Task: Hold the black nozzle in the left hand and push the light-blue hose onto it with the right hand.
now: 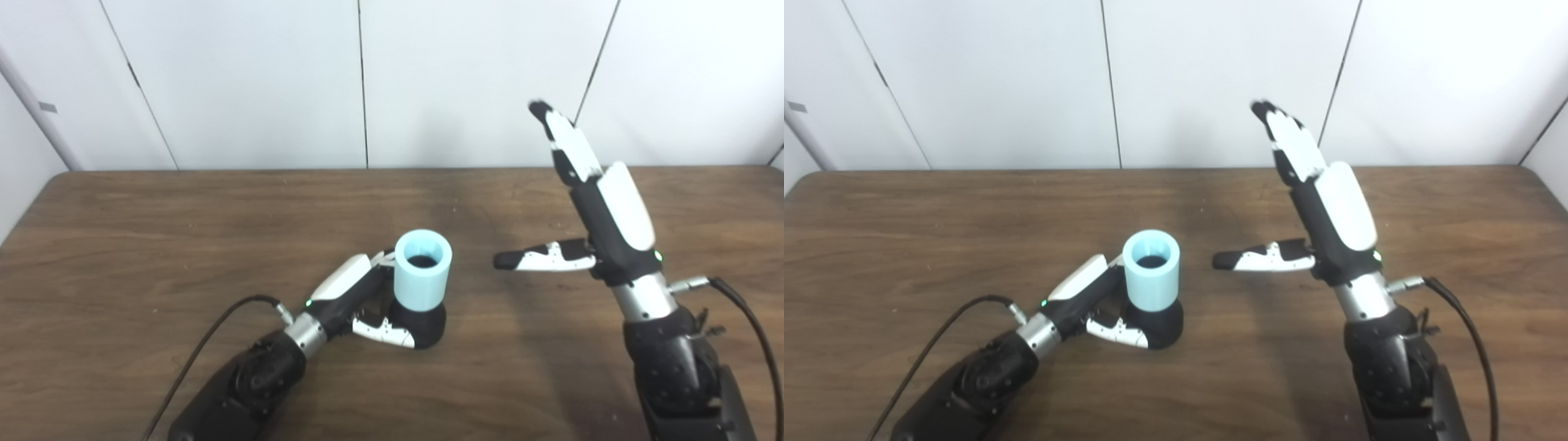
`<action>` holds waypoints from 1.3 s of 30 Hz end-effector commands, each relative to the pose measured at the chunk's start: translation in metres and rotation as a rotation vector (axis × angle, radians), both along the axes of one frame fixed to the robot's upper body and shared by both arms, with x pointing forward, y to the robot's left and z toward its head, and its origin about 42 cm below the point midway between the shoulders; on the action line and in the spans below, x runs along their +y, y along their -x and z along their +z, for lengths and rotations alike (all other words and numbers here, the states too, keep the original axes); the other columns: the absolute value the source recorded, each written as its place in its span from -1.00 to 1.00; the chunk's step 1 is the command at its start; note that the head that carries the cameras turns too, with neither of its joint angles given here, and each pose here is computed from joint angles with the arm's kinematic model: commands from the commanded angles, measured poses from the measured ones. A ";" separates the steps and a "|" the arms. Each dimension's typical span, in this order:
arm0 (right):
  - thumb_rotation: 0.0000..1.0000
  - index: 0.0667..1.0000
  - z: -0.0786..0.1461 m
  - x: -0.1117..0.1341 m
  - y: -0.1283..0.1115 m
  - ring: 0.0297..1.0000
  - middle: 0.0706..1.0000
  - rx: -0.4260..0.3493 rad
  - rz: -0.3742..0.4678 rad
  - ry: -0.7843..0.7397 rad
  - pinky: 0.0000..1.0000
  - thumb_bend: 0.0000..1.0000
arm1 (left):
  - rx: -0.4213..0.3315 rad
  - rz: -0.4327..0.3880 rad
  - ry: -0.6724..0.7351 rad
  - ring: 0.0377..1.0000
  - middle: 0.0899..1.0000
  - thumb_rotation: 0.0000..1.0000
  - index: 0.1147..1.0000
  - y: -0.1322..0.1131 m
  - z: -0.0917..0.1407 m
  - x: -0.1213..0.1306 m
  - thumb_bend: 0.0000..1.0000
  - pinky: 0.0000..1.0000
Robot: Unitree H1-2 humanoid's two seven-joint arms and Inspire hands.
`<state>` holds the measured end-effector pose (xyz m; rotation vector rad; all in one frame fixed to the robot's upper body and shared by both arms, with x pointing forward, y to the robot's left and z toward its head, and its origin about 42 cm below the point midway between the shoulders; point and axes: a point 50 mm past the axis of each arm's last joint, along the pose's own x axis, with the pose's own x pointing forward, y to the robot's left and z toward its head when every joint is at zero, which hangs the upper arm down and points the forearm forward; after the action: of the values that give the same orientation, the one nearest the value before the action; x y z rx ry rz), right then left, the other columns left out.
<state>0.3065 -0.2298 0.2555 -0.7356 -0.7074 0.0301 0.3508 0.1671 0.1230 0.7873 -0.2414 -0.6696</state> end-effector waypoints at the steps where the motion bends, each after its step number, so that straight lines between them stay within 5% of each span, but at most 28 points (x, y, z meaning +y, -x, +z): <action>1: 0.39 1.00 0.019 0.004 0.003 1.00 1.00 -0.050 0.001 -0.050 1.00 0.64 | 0.213 0.000 -0.178 0.92 0.57 -0.79 -0.14 0.023 -0.049 0.022 0.04 1.00; 3: 0.38 1.00 0.016 0.004 0.009 1.00 1.00 -0.021 -0.019 -0.082 1.00 0.61 | 0.190 -0.015 -0.165 0.91 0.62 -0.38 0.37 0.022 -0.046 0.022 0.65 1.00; 9: 0.35 1.00 0.002 0.010 0.024 1.00 1.00 0.051 -0.060 -0.168 1.00 0.57 | 0.087 -0.035 -0.099 0.89 0.85 -0.20 0.96 0.020 -0.034 0.028 0.90 1.00; 21: 0.32 1.00 -0.026 0.008 0.051 1.00 1.00 0.136 -0.095 -0.288 1.00 0.58 | -0.235 0.092 0.083 0.97 1.00 0.01 1.00 0.030 -0.019 0.039 1.00 1.00; 26: 0.24 1.00 -0.044 0.026 0.073 1.00 1.00 0.262 -0.096 -0.490 1.00 0.47 | -0.308 0.199 0.216 0.98 1.00 0.04 1.00 0.041 0.008 0.043 1.00 0.81; 33: 0.11 1.00 -0.070 0.051 0.099 1.00 1.00 0.434 0.016 -0.766 0.99 0.40 | -0.322 0.321 0.397 0.92 1.00 0.28 1.00 0.067 0.043 0.052 1.00 0.87; 39: 0.09 1.00 -0.089 0.049 0.098 1.00 1.00 0.522 0.098 -0.836 0.94 0.38 | -0.204 0.406 0.552 0.89 1.00 0.51 1.00 0.108 0.065 0.049 1.00 0.87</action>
<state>0.2207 -0.1753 0.1745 0.1104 -0.2181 0.0159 0.2440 0.2206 0.1752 0.3902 -0.3844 -0.1197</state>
